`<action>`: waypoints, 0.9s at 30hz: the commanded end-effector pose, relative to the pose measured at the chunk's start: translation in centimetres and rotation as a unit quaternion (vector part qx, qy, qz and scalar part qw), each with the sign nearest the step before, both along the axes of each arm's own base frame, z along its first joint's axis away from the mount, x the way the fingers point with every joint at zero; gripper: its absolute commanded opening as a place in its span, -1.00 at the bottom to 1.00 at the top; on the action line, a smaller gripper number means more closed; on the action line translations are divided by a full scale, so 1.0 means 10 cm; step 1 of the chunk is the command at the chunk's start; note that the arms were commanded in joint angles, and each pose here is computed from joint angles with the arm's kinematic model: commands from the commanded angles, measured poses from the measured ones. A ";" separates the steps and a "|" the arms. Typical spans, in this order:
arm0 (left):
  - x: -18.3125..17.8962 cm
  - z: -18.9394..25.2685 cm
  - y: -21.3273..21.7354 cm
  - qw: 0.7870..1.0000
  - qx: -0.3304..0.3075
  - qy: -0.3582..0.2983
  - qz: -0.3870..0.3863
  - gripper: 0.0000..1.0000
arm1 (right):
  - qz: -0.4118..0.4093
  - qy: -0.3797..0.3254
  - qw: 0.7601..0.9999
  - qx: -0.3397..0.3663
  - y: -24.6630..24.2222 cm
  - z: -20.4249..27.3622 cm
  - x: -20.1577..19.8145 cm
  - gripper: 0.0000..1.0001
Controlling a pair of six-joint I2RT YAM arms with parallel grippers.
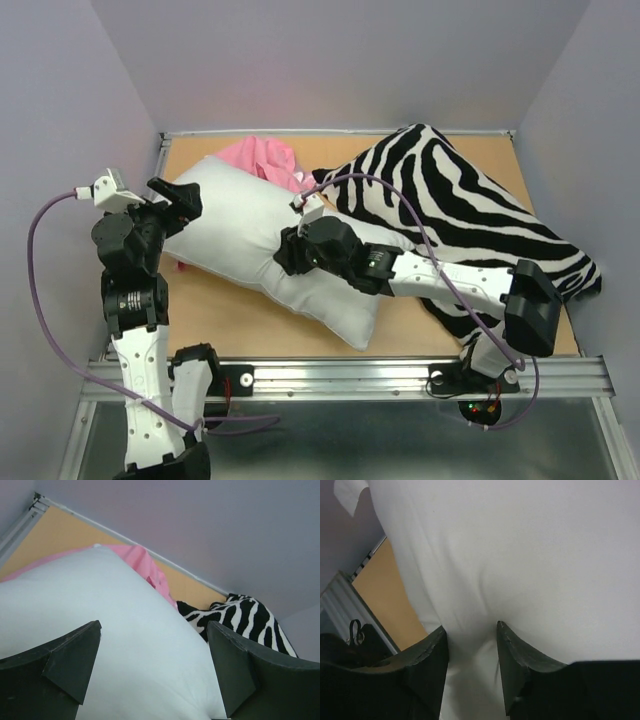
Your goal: Remove the pillowcase from the pillow
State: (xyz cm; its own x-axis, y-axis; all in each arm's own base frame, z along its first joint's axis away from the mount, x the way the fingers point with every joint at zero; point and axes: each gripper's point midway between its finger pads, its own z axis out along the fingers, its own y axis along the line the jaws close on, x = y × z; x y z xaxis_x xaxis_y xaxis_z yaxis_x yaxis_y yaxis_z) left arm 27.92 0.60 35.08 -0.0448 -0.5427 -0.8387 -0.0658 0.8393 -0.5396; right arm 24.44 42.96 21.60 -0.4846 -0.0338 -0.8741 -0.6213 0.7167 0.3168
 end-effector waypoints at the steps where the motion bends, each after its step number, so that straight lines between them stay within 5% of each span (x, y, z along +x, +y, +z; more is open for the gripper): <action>1: -0.08 -0.04 -0.25 0.996 0.037 -0.019 -0.075 0.98 | 0.040 0.023 0.995 0.090 -0.01 0.37 -0.22 0.33; 5: -0.20 0.02 -0.39 0.992 0.059 -0.042 -0.105 0.98 | 0.038 0.006 0.993 0.110 -0.24 0.66 -0.32 1.00; 12: -0.16 0.18 -0.62 0.986 0.068 -0.061 -0.141 0.97 | -0.019 -0.043 0.991 0.128 -0.80 1.22 -0.34 1.00; 27: -0.08 0.19 -1.13 0.977 0.079 -0.061 -0.186 0.98 | -0.147 -0.060 0.981 0.107 -1.79 1.17 -0.37 1.00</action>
State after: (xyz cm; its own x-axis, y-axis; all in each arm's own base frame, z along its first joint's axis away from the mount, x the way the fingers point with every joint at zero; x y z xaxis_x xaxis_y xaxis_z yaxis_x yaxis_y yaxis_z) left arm 27.08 -10.66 34.07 -0.2048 -0.3684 -0.9068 0.2804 0.8656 -0.4149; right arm 20.20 26.84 35.34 -0.3337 0.2981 -0.8943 -0.5151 0.7368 0.4379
